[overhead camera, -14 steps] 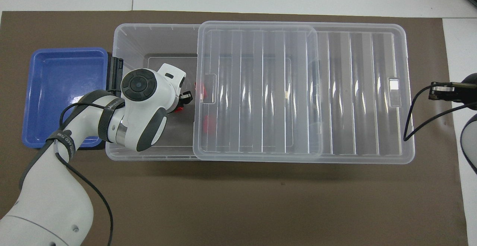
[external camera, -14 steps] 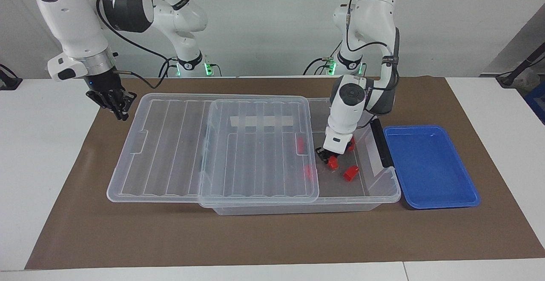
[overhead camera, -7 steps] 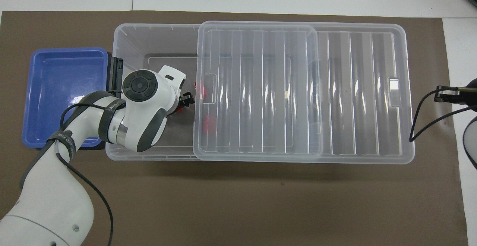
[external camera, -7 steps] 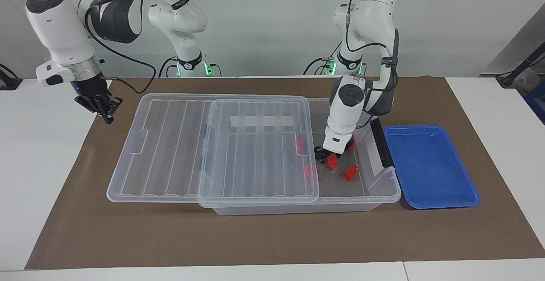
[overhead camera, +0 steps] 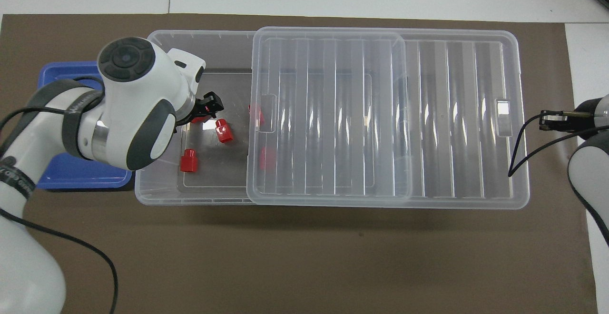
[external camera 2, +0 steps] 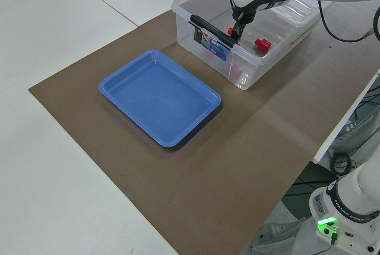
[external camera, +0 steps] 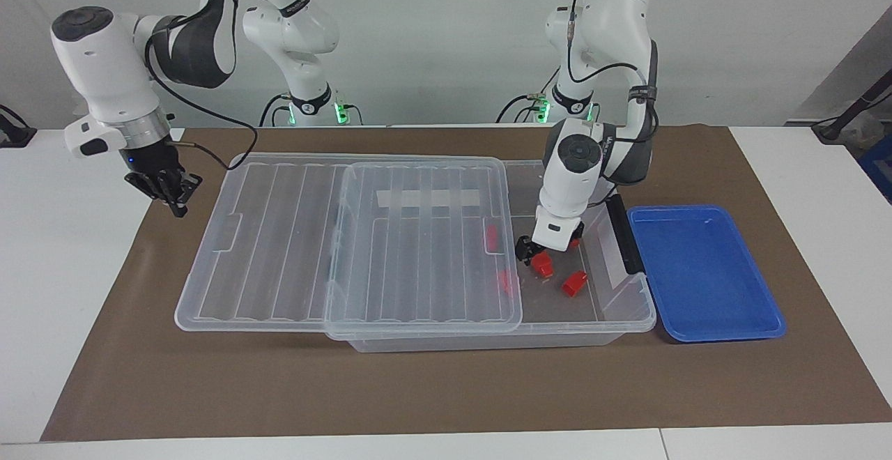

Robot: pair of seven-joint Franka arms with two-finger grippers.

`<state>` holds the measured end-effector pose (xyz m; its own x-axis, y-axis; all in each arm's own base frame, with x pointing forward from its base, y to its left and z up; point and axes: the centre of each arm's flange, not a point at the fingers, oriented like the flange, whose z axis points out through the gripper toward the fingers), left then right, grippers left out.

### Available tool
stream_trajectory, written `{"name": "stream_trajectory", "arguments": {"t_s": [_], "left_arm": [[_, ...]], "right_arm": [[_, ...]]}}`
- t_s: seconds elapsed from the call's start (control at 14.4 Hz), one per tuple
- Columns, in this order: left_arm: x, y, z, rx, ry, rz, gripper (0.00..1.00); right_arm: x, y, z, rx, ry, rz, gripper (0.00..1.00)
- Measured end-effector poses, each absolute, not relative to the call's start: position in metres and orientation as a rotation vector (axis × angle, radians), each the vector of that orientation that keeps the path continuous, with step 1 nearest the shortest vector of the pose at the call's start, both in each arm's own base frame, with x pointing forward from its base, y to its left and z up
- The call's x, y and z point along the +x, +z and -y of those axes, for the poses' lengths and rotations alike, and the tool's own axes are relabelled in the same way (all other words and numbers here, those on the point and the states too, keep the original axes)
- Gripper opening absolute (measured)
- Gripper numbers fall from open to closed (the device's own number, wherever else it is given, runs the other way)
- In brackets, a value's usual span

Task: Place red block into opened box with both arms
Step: 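Withdraw the left gripper while the right gripper reaches the lid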

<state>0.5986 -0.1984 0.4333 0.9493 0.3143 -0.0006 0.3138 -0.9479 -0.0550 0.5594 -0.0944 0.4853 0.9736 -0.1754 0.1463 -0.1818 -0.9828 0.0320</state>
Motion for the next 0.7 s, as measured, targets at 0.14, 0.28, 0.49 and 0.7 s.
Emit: {"name": "stream_trajectory", "arguments": {"t_s": [0.14,0.28,0.49,0.7], "left_arm": [[0.601,0.477,0.161,-3.05,0.052,0.401,1.0],[0.598,0.512,0.11,-3.055,0.109,0.275,1.0],[0.587,0.544,0.024,-3.079,0.145,0.056,1.0],[0.576,0.554,-0.062,-3.096,0.151,-0.086,1.0]], "right_arm": [[0.559,0.482,0.091,3.078,0.214,0.27,0.01],[0.558,0.478,0.087,3.08,0.207,0.256,0.01],[0.559,0.475,0.072,3.086,0.196,0.213,0.01],[0.56,0.473,0.056,3.092,0.191,0.13,0.01]]}}
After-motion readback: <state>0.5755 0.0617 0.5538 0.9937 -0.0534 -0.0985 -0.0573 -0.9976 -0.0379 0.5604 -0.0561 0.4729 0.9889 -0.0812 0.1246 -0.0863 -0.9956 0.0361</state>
